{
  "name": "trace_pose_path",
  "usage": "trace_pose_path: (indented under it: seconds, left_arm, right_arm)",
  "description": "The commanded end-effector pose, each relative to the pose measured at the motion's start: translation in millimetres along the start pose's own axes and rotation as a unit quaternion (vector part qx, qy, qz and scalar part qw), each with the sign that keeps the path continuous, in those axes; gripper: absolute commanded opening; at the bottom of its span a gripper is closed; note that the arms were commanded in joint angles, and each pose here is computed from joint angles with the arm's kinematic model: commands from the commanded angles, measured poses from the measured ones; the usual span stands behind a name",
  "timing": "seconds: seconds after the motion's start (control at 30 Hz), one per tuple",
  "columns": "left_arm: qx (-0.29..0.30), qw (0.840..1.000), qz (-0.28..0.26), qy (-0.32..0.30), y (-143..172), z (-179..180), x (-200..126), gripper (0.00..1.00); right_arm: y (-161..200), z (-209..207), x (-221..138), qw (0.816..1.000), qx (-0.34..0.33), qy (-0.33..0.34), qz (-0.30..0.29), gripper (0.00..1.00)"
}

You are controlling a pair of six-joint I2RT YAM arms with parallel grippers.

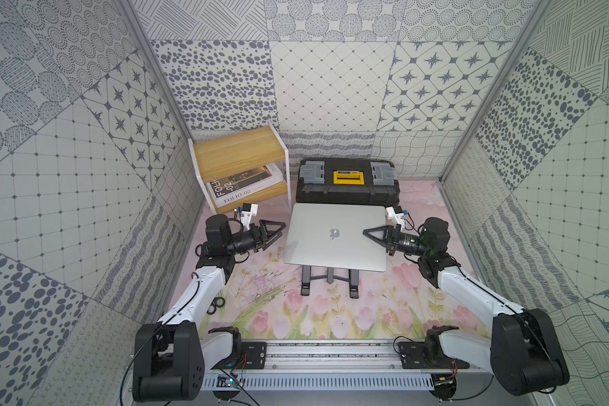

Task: Close the laptop lid and set it aside
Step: Pick up the laptop from the computer stand.

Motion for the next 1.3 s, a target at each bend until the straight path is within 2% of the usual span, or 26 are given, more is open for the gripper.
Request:
trace_pose_path:
  seconds: [0.0, 0.13, 0.27, 0.47, 0.5, 0.63, 0.9, 1.03, 1.07, 1.13, 1.2, 1.27]
  left_arm:
    - [0.025, 0.995, 0.065, 0.069, 3, -22, -3, 0.81]
    - [0.014, 0.994, 0.076, 0.076, 4, -21, -2, 0.82]
    - [0.027, 0.991, 0.083, 0.098, 4, -29, -3, 0.78]
    - [0.010, 0.988, 0.101, 0.121, 9, -26, 2, 0.61]
    - [-0.020, 0.987, 0.106, 0.120, 10, -22, 3, 0.57]
    - [-0.022, 0.984, 0.120, 0.131, 11, -22, 7, 0.38]
    - [-0.022, 0.981, 0.135, 0.137, 20, -32, 9, 0.31]
    - [-0.030, 0.981, 0.139, 0.135, 22, -31, 9, 0.23]
    - [-0.033, 0.981, 0.138, 0.135, 22, -31, 9, 0.17]
    - [-0.032, 0.980, 0.140, 0.135, 22, -33, 8, 0.11]
    - [-0.032, 0.981, 0.137, 0.136, 20, -37, 8, 0.05]
    - [-0.034, 0.981, 0.131, 0.136, 18, -40, 7, 0.00]
  right_arm:
    - [-8, 54, -1, 0.989, -0.119, -0.088, 0.017, 0.00]
    - [-9, 58, 1, 0.987, -0.121, -0.106, 0.021, 0.00]
    - [-9, 56, 9, 0.986, -0.121, -0.110, 0.032, 0.00]
    - [-12, 58, 21, 0.984, -0.128, -0.121, 0.036, 0.00]
    - [-14, 58, 23, 0.984, -0.127, -0.121, 0.033, 0.00]
    - [-21, 52, 31, 0.984, -0.124, -0.121, 0.032, 0.00]
    - [-35, 43, 50, 0.986, -0.125, -0.107, 0.019, 0.00]
    - [-38, 40, 59, 0.987, -0.129, -0.090, 0.025, 0.00]
    - [-39, 39, 60, 0.987, -0.128, -0.089, 0.027, 0.00]
    - [-41, 38, 62, 0.988, -0.126, -0.087, 0.030, 0.00]
    - [-43, 36, 64, 0.989, -0.121, -0.083, 0.033, 0.05]
    - [-45, 33, 66, 0.990, -0.117, -0.075, 0.034, 0.18]
Point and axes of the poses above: each gripper's point midway between its finger pads, its own x axis out along the fingers, its own z axis along the line the jaws close on, y = z × x, the point moved 8 cm from there along -x, back along the fingers, and after that the axes turned 2 degrees about -x, right-handed, at the moved point
